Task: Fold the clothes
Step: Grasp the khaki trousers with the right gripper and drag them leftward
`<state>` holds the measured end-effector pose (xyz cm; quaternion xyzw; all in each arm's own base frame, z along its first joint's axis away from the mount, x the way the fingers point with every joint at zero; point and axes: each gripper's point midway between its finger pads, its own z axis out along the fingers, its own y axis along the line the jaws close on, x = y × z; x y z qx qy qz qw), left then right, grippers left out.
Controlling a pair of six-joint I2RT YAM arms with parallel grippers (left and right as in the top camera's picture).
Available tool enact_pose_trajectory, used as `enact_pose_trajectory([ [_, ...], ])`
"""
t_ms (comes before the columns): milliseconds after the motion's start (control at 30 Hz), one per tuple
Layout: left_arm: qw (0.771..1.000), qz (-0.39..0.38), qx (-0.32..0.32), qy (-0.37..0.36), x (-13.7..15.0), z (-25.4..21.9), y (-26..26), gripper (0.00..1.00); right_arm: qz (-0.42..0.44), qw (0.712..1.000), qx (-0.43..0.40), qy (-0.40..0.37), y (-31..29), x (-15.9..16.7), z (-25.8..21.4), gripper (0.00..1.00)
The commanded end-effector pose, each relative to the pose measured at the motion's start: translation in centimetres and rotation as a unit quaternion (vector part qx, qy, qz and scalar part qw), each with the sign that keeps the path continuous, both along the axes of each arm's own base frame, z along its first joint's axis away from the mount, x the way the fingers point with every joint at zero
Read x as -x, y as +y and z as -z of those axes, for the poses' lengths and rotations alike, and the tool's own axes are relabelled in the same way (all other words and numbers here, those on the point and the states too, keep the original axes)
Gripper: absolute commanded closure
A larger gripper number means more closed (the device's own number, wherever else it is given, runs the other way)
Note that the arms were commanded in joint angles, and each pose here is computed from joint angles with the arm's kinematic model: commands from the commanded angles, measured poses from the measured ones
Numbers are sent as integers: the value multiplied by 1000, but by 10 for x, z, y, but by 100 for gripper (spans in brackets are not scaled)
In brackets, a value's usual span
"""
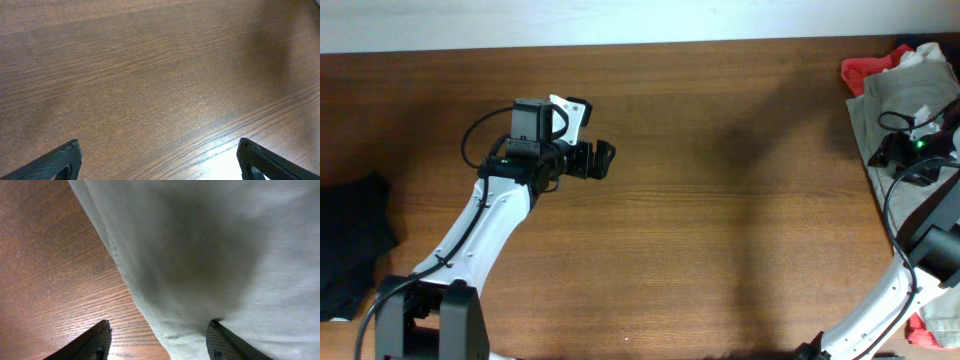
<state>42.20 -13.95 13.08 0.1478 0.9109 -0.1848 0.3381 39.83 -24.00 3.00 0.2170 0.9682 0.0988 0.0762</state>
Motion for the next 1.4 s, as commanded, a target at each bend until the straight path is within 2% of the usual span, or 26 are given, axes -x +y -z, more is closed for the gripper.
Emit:
enact_pose_trajectory([
  [0,1000,0,-2,-13,-7,-6,-1,1,-7,1000,-16,6,10,1,14,35],
  [67,1000,1,-2,-14,-7,-6,-1,1,-7,1000,-18,9,12,3,21,32],
  [133,1000,0,-2,-13,-7,-6,-1,1,-5,1000,-22,15,15,8,33,38],
  [333,1000,1,-2,-14,-7,-6,-1,1,-1,1000,-21,19,16,12,42,96],
  [533,1000,1,-1,-18,-9,-7,-2,1,6,1000,-21,16,16,10,38,96],
  [667,1000,1,1,-27,-12,-11,-2,1,3,1000,-13,-7,22,-2,5,96],
  [800,999,0,2,-32,-14,-12,-3,1,-48,998,-8,-26,62,-28,-24,96],
  [933,999,1,3,-34,-14,-13,-3,1,-152,988,-10,-26,155,-56,-32,96],
  [1033,999,1,3,-34,-14,-13,-3,1,-148,989,22,-19,175,-66,-30,96],
  [1133,999,1,3,-34,-14,-13,-3,1,-124,992,18,-7,155,-57,-29,96],
  [1300,999,1,4,-38,-15,-15,-3,1,-4,999,24,23,54,-15,-26,96],
  [1367,999,1,4,-40,-16,-15,-4,1,26,1000,5,13,33,-5,-28,96],
])
